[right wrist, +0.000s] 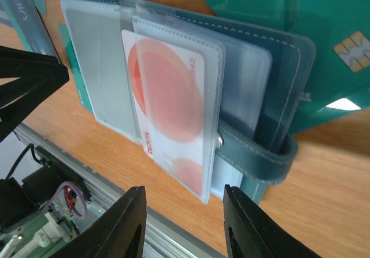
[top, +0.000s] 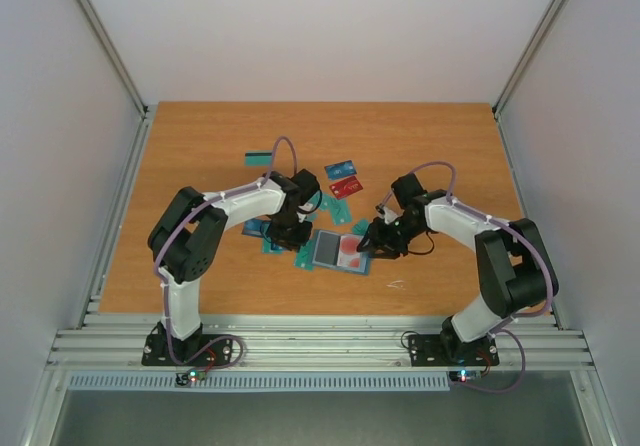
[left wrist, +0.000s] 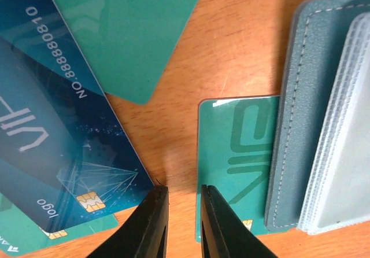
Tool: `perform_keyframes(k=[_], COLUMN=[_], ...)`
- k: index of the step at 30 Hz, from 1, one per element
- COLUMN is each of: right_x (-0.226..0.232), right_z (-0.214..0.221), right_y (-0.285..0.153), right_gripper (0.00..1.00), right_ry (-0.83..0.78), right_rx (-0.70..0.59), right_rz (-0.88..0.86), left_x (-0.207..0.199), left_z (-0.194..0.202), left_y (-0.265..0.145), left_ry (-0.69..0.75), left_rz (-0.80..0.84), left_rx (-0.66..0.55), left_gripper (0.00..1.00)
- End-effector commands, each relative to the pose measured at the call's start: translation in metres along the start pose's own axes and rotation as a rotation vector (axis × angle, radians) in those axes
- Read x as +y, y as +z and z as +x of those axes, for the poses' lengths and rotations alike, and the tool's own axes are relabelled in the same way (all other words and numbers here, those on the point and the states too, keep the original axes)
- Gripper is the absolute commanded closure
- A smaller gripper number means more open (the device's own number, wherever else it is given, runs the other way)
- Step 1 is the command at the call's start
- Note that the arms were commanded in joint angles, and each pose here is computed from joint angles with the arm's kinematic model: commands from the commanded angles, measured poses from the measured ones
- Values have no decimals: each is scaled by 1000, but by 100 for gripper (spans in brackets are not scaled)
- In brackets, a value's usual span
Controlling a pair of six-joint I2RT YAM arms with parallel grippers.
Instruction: Put the credit cards into the card holder
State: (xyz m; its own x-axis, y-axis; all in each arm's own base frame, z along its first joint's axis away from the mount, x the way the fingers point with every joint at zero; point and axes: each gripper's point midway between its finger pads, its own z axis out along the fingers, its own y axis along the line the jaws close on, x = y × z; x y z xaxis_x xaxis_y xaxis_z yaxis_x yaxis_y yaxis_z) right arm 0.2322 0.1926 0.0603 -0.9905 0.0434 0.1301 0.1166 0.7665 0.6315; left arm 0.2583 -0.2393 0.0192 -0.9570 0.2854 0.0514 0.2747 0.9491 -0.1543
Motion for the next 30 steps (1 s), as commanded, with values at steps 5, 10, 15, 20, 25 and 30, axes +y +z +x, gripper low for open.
perform_keyframes(k=[5, 10, 15, 20, 25, 30], right_x=[0, -4, -2, 10, 24, 41], right_z=[-2, 3, 4, -1, -5, -9], right_y=[21, 27, 29, 25, 19, 12], right_gripper=[61, 61, 61, 61, 61, 61], right_ry=[49, 56, 56, 35, 24, 0], right_rx=[39, 57, 63, 53, 44, 37], right_rz=[-69, -64, -79, -111, -154, -181], left_x=[-3, -6, -14, -25, -32, -36], left_z=[0, 2, 3, 3, 3, 1], left_y=[-4, 2, 6, 6, 7, 4], left_ry=[-10, -11, 1, 11, 8, 4], left_rz=[56, 83, 137, 199, 244, 262], left_rx=[-17, 1, 13, 7, 9, -3], left_gripper=[83, 83, 83, 83, 83, 83])
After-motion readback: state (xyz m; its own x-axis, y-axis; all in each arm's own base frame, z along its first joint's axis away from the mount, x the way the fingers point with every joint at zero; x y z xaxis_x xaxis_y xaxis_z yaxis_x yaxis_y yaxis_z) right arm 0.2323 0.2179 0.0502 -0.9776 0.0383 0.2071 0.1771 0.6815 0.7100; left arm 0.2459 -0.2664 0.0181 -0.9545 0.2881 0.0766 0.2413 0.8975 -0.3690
